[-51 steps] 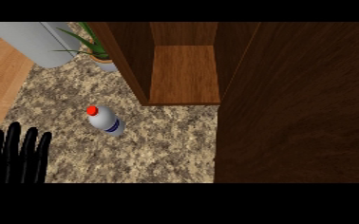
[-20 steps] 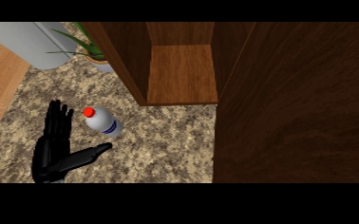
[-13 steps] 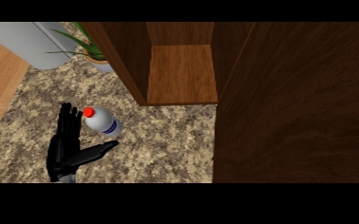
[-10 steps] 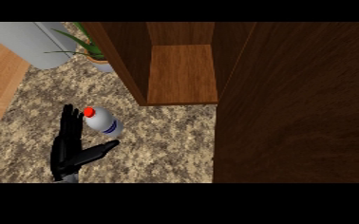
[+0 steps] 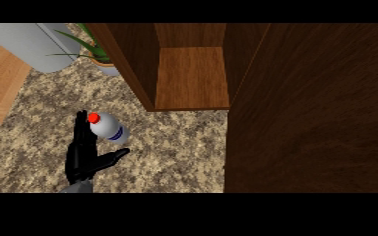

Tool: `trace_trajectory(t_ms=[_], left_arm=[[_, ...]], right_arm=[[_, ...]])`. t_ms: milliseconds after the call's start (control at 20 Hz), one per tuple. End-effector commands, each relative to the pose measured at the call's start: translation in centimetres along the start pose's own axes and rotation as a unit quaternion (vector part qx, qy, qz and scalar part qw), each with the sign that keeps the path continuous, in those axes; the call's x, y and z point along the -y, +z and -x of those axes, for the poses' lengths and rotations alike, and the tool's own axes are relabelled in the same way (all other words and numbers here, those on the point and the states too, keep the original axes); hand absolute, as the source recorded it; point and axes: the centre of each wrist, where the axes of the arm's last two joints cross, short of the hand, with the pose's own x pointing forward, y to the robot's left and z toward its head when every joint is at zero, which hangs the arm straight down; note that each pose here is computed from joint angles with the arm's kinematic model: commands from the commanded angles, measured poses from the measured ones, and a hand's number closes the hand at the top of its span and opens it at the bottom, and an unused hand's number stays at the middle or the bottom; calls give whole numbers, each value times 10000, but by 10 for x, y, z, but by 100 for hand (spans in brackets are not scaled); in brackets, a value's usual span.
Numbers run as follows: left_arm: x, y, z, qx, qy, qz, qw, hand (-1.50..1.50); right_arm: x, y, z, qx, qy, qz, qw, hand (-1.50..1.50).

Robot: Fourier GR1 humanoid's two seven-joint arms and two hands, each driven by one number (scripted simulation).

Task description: Pick up the bottled water, place it into the cabinet and close the cabinet

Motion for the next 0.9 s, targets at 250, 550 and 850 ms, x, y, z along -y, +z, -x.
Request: trace_trajectory(t_ms=[250, 550, 850], left_arm=[[12, -13, 18, 228, 778, 282, 9963, 150], [23, -14, 27, 358, 1510, 339, 9873, 150], [-3, -29, 11, 464, 1261, 637, 9889, 150]], right_arm=[[-13, 7, -42, 362, -123, -156, 9991, -150], [-17, 1, -41, 376, -59, -112, 9992, -150], [-9, 4, -54, 380, 129, -167, 9991, -150]])
